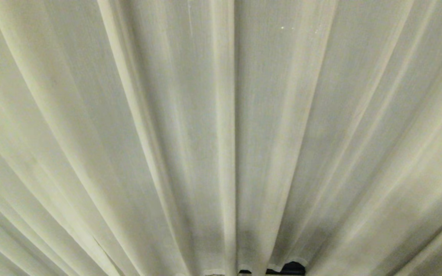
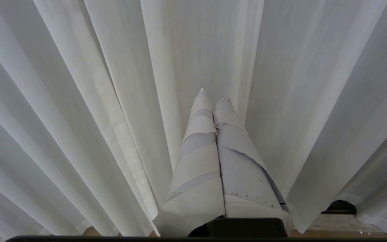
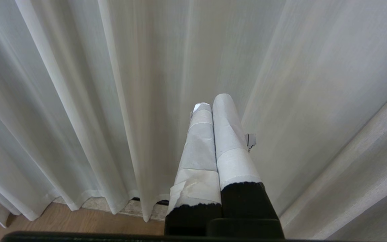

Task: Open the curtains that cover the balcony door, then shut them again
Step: Close the outer curtains on both sides

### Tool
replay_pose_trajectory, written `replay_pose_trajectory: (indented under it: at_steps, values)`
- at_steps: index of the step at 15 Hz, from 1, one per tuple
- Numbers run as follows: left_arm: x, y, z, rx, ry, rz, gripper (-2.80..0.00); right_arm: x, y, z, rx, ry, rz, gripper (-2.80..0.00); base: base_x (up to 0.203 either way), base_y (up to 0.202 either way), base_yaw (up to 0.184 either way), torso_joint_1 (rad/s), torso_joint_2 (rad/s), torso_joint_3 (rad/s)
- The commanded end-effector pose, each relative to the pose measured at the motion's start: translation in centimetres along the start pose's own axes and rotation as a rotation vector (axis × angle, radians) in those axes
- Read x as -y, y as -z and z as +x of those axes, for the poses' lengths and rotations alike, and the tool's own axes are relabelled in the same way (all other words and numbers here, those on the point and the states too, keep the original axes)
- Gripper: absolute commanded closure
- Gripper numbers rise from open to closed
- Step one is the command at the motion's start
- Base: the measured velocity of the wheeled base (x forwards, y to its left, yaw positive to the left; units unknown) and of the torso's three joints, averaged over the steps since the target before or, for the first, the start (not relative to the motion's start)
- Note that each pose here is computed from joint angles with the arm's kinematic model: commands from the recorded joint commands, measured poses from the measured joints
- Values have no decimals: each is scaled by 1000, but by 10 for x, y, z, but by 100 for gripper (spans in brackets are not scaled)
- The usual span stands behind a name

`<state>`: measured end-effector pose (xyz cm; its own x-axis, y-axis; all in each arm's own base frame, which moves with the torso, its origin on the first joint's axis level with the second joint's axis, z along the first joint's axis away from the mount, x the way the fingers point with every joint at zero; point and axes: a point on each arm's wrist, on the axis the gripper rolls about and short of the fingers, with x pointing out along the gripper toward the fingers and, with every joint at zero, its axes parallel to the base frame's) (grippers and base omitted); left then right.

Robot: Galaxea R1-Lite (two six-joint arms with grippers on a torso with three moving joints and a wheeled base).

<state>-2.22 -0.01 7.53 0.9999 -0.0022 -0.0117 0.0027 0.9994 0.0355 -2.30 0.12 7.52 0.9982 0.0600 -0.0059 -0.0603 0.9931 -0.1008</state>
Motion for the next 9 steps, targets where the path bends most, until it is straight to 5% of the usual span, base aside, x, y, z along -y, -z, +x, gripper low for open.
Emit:
replay_pose_trajectory:
  at_steps: [1, 9]
  values:
    - [0, 0, -1, 9, 1, 0, 0, 0, 0, 0, -2, -2, -1, 0, 0, 0, 0, 0, 0, 0]
    - [0, 0, -1, 8, 1, 0, 0, 0, 0, 0, -2, -2, -1, 0, 0, 0, 0, 0, 0, 0]
